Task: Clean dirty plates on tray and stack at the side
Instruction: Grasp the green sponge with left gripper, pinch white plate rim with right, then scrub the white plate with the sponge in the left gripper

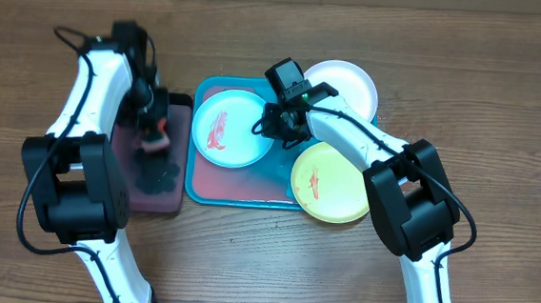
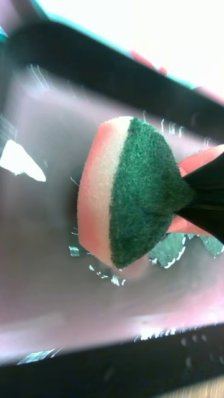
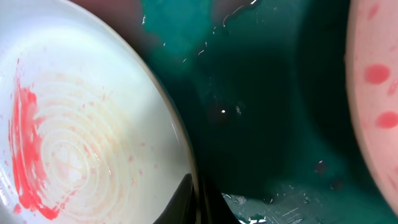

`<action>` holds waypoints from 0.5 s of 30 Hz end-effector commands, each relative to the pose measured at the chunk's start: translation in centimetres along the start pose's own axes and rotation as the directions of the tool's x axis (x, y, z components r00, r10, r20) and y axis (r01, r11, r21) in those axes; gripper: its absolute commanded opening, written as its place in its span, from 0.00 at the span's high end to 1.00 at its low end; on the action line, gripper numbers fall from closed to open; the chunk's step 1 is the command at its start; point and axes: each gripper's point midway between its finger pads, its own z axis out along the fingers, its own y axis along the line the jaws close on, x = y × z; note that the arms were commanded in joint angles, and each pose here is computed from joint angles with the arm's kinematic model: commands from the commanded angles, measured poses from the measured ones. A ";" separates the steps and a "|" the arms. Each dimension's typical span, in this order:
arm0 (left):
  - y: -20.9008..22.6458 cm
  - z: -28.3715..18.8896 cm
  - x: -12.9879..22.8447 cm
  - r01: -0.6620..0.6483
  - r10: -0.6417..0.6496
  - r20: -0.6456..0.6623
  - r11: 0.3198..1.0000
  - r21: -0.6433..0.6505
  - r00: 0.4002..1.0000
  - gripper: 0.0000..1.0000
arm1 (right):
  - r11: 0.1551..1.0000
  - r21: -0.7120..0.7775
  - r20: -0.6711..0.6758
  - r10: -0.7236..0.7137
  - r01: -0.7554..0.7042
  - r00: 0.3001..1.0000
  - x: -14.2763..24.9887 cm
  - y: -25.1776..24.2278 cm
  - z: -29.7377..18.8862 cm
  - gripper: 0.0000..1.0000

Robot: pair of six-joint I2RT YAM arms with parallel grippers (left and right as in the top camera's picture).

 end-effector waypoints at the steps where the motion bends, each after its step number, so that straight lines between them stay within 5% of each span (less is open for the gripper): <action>1: -3.6 -4.3 -2.3 -0.072 0.060 0.118 0.993 0.096 0.991 0.96 | 1.000 -0.022 -0.023 0.012 -0.013 1.000 0.2 0.0 0.4 0.96; 11: -10.8 -0.1 -0.2 -0.214 0.207 0.077 0.972 0.096 0.975 0.96 | 0.999 -0.028 -0.032 0.023 -0.023 0.999 0.2 -0.3 0.3 0.96; 15: -10.7 1.6 0.3 -0.174 0.172 0.077 0.985 0.017 0.982 0.96 | 0.999 -0.034 -0.037 0.022 -0.023 0.999 0.2 -0.1 0.3 0.96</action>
